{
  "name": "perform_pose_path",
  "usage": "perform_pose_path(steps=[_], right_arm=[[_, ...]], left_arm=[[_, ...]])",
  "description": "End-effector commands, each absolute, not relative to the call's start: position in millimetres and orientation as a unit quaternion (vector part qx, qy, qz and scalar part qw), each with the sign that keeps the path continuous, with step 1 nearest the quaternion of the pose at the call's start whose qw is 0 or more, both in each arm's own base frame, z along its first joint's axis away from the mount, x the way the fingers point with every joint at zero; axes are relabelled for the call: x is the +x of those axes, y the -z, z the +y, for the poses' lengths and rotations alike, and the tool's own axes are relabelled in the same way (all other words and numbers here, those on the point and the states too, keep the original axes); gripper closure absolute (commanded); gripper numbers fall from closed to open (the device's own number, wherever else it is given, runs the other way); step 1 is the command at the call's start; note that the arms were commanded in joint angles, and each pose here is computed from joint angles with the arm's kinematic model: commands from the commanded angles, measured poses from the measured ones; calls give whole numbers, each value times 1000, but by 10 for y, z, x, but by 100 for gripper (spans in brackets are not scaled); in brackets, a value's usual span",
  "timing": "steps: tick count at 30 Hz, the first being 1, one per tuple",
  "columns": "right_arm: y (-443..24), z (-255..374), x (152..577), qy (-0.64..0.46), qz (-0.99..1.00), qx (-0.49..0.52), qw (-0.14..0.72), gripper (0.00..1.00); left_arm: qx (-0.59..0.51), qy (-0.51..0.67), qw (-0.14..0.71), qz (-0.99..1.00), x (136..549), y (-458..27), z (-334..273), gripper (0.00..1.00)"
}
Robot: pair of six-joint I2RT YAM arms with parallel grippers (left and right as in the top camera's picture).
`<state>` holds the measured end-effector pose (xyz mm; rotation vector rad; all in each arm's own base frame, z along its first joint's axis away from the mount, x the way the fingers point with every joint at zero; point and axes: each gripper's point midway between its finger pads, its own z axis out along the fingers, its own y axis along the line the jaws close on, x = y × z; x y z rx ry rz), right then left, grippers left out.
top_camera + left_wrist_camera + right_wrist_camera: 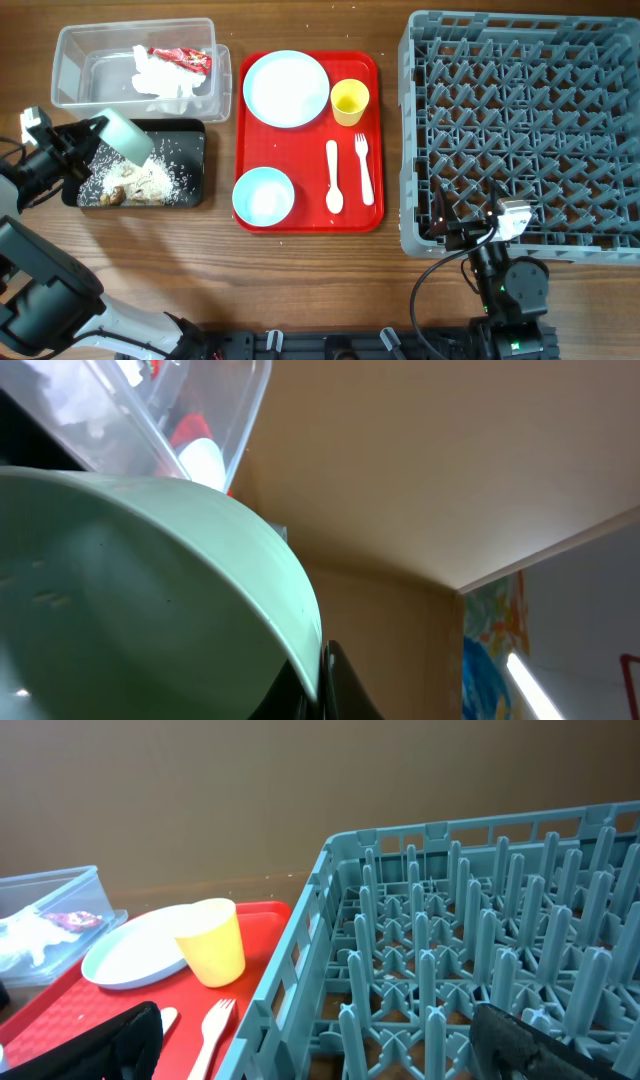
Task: Sort waste into correct bins and load items into the dishwasher rack
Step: 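Tip the green bowl over the black tray to dump the scraps, then return the emptied green bowl to the red tray and release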
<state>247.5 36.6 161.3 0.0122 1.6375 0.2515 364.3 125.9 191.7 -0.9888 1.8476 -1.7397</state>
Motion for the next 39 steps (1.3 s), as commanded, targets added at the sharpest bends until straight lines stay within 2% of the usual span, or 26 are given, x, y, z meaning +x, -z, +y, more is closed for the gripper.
perform_pose_path(steps=[1,5,8,12,17,20,24,30,39], right_arm=[[-1621,384,2471,-113,727,-3,678,0],[-1621,384,2471,-113,727,-3,678,0],[-1621,384,2471,-113,727,-3,678,0],[-1621,384,2471,-113,727,-3,678,0],[-1621,384,2471,-113,727,-3,678,0],[-1621,384,2471,-113,727,-3,678,0],[-1621,384,2471,-113,727,-3,678,0],[-1621,384,2471,-113,727,-3,678,0],[-1621,384,2471,-113,727,-3,678,0]], left_arm=[[-382,630,173,654,3562,-1943,1165,96],[-345,594,194,700,3588,-2024,999,96],[-314,525,208,764,3613,-2172,723,96],[-205,372,271,864,3760,-2481,-58,96],[-65,143,276,948,3750,-2000,-1144,96],[-11,58,256,965,3730,-1578,-1485,96],[18,33,228,973,3820,-1110,-1719,96],[34,21,208,977,3869,-812,-1761,96],[149,19,220,964,3795,-758,-2139,94]])
